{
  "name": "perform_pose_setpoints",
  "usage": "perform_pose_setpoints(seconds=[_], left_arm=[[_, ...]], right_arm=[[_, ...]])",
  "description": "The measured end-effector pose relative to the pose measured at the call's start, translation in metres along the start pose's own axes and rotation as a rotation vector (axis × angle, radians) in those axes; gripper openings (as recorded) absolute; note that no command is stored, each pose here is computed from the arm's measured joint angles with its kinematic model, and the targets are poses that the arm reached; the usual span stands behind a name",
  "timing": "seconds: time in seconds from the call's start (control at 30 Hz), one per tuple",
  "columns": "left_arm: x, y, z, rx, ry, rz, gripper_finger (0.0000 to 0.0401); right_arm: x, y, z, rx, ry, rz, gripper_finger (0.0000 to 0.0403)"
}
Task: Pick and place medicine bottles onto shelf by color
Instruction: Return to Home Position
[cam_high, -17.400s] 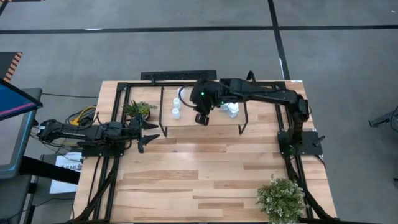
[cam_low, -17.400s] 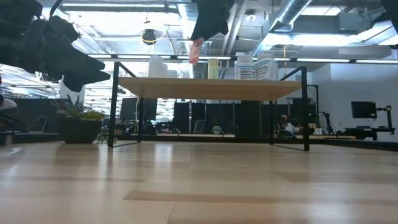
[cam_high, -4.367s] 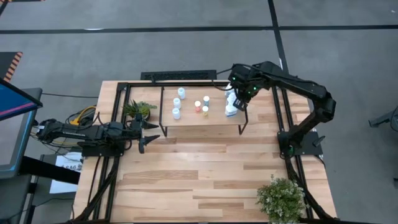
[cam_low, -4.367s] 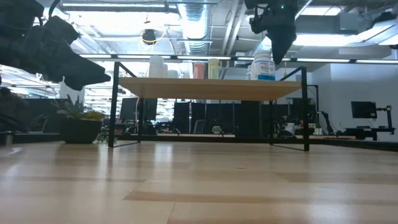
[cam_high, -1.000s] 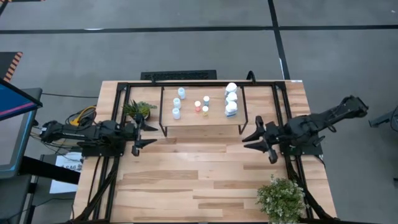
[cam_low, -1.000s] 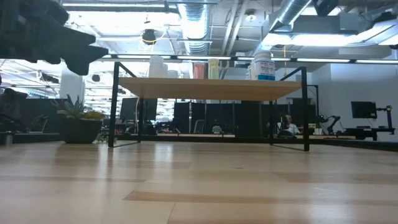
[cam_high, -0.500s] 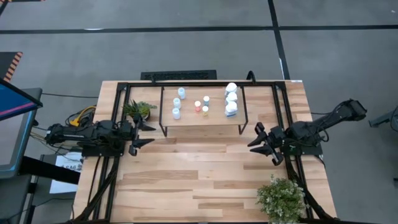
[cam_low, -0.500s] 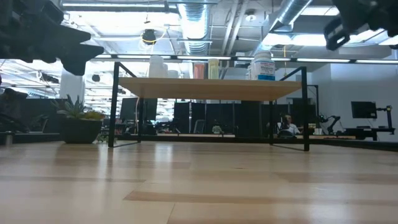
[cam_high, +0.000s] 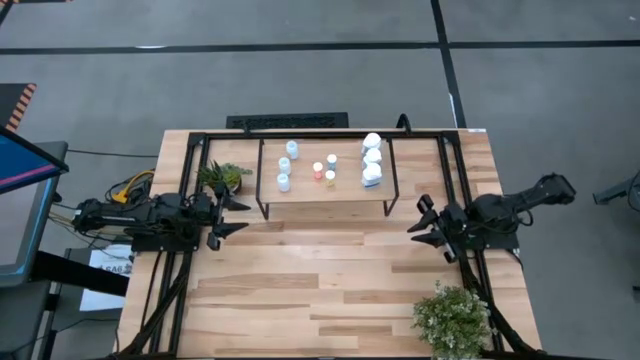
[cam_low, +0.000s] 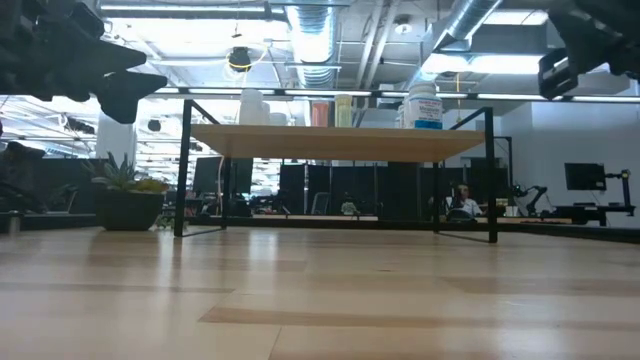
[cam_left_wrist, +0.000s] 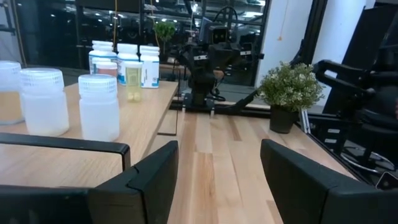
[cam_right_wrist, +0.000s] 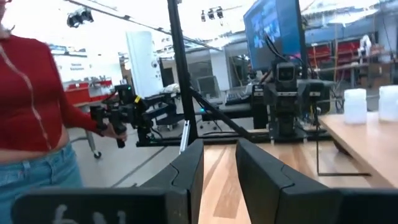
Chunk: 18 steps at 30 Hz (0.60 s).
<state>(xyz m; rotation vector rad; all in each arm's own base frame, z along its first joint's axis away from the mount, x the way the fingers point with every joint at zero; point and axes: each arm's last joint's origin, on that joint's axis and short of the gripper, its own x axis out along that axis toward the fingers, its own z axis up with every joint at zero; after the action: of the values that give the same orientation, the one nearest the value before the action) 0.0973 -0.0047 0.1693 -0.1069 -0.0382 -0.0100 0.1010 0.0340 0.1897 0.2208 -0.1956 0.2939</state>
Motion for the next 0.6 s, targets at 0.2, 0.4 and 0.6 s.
perform_pose_setpoints(seconds=[0.2,0.4,0.6], left_arm=[[0.000,0.000,0.000,-0.008,0.000,0.000,0.0215],[0.000,0.000,0.000,-0.030,-0.001,0.000,0.0215],[0.000,0.000,0.000,-0.017,0.006,-0.017,0.0215]], right_arm=[[-0.012,-0.006,-0.001,-0.044,0.019,-0.015,0.0118],[-0.013,-0.015,-0.007,-0.022,0.093,-0.071,0.0118],[-0.014,-0.020,-0.013,-0.021,0.156,-0.119,0.0118]])
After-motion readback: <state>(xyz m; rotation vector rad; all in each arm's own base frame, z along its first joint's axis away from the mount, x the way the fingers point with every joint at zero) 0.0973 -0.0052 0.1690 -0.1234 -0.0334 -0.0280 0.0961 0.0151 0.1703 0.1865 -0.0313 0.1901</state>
